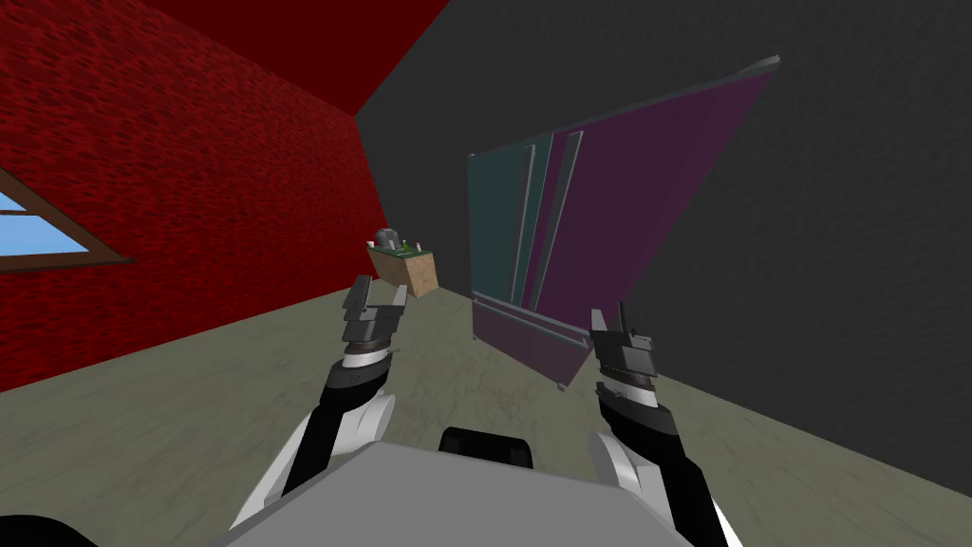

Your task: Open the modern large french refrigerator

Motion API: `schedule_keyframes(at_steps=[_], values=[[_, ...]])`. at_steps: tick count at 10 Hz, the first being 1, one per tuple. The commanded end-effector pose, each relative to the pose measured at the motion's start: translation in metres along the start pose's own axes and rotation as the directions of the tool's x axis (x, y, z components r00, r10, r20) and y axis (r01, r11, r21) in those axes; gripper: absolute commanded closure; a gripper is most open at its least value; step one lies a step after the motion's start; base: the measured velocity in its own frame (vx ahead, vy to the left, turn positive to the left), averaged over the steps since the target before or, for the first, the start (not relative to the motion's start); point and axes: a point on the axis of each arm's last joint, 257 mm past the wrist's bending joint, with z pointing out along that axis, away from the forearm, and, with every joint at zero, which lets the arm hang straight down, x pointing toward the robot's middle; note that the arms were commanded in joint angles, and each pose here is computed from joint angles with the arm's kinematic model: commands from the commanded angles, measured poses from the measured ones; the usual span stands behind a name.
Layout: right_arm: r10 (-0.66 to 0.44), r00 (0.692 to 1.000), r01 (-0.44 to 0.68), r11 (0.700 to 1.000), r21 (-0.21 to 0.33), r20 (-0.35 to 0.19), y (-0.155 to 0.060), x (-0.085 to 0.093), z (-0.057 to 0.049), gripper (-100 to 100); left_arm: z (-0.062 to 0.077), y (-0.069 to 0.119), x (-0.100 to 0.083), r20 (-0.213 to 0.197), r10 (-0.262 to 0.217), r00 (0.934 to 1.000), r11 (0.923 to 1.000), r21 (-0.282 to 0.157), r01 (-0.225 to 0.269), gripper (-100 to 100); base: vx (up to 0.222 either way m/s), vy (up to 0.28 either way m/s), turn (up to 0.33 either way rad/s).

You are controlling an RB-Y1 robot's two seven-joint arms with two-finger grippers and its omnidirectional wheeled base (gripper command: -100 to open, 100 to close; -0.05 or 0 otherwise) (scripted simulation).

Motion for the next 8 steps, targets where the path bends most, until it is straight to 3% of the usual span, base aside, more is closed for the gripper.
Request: schedule_keyframes(at_steps=[1, 8], values=[[0.0, 1.0, 0.0, 1.0, 0.0, 0.0, 0.0, 0.0, 0.0, 0, 0.0, 0.0, 0.0, 0.0, 0.0, 1.0, 1.0, 0.0, 0.0, 0, 0.0, 0.0, 0.0], [0.0, 1.0, 0.0, 1.0, 0.0, 0.0, 0.0002, 0.0, 0.0, 0, 0.0, -0.0001, 0.0, 0.0, 0.0, 1.0, 1.0, 0.0, 0.0, 0, 0.0, 0.0, 0.0]])
